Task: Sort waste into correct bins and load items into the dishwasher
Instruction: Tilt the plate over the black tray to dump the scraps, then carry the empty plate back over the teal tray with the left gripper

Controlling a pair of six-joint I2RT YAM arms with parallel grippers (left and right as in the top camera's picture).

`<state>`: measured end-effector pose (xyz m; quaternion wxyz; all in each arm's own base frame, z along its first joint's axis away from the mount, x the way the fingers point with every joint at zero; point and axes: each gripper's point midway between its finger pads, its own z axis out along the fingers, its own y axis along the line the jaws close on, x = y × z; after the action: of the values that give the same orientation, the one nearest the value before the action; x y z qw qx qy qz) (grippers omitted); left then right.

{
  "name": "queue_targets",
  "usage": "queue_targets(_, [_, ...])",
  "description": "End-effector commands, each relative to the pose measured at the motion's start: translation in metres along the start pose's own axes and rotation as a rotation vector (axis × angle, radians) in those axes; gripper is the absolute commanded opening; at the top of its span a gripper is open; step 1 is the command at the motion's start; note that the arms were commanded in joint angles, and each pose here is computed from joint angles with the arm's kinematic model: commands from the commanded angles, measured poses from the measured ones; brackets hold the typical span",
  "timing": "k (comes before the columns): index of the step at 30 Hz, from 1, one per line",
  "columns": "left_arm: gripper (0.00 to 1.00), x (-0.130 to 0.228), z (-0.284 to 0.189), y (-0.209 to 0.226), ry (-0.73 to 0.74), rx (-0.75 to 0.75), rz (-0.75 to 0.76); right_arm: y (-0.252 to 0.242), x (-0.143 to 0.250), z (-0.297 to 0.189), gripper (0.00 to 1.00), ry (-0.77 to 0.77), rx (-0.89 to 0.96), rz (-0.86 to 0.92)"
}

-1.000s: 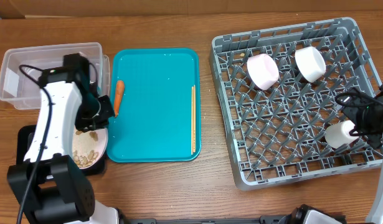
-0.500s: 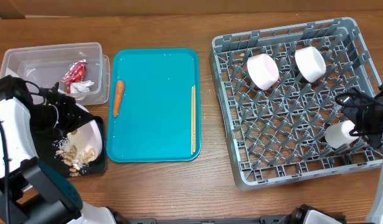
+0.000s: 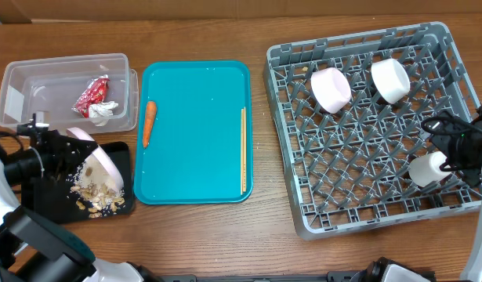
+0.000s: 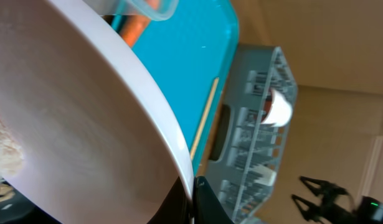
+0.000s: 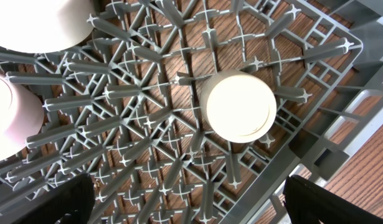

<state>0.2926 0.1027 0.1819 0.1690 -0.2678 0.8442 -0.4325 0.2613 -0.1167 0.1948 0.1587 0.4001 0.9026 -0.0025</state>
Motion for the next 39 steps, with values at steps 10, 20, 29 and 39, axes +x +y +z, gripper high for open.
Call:
queue_targets(10, [0.04, 0.000, -0.014, -0.036, -0.081, 0.198, 0.149, 0.002, -0.003, -0.008, 1.00, -0.029, -0.017, -0.001])
queue_targets(20, [0.04, -0.001, -0.015, -0.041, -0.091, 0.226, 0.163, 0.002, -0.003, -0.008, 1.00, -0.030, -0.017, -0.001])
queue_targets(29, [0.04, 0.008, 0.001, -0.052, -0.027, 0.234, 0.187, 0.002, -0.003, -0.008, 1.00, -0.029, -0.017, -0.001])
queue_targets(39, [0.04, 0.059, 0.071, -0.091, 0.258, 0.213, 0.371, 0.002, -0.003, -0.008, 1.00, -0.029, -0.018, -0.002])
